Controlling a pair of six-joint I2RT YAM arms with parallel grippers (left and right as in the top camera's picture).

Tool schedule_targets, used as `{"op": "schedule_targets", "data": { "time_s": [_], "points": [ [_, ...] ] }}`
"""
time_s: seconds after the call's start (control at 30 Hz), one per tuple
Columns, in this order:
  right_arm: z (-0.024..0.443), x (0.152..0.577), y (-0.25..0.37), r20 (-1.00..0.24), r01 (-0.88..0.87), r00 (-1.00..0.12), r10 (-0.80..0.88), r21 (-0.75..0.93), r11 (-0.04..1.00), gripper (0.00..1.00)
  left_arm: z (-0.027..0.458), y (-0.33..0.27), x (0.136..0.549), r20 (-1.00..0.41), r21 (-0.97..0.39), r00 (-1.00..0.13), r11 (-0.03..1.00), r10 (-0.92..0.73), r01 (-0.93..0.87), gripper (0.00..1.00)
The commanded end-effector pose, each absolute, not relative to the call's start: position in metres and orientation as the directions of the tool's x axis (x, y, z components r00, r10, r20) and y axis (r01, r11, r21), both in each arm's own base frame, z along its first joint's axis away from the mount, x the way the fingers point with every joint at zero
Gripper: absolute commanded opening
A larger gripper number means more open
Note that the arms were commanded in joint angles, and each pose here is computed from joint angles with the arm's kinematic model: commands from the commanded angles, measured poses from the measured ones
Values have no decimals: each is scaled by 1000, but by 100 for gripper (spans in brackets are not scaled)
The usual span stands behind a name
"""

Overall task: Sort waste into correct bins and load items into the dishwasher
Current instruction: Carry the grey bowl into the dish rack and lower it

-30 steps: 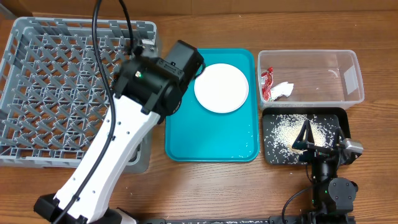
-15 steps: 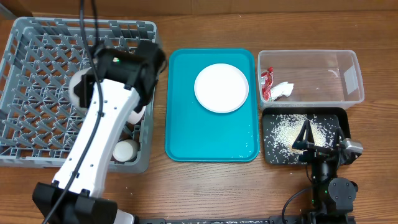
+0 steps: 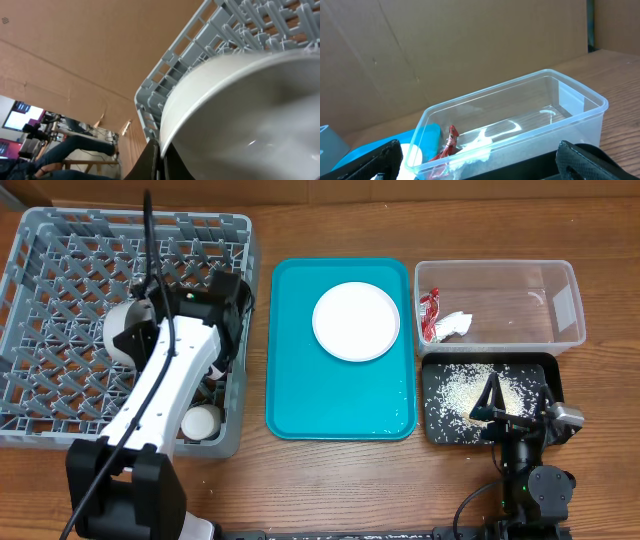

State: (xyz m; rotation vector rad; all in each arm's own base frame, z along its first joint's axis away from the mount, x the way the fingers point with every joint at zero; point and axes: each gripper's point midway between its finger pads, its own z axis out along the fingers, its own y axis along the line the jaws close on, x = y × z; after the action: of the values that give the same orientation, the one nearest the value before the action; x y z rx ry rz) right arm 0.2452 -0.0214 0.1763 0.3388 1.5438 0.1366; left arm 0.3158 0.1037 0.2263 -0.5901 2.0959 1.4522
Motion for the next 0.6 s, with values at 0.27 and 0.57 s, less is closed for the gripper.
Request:
{"op": "schedule_targets", "data": {
  "time_s": [0.27, 0.57],
  "points": [
    [175, 245, -21, -956, 125, 34, 291, 293, 948, 100, 198, 107, 339, -602, 749, -798, 330, -20, -574, 4],
    [175, 245, -21, -956, 125, 34, 291, 293, 948, 100, 166, 106, 348, -503, 826, -864, 299, 7, -479, 4]
  ]
}}
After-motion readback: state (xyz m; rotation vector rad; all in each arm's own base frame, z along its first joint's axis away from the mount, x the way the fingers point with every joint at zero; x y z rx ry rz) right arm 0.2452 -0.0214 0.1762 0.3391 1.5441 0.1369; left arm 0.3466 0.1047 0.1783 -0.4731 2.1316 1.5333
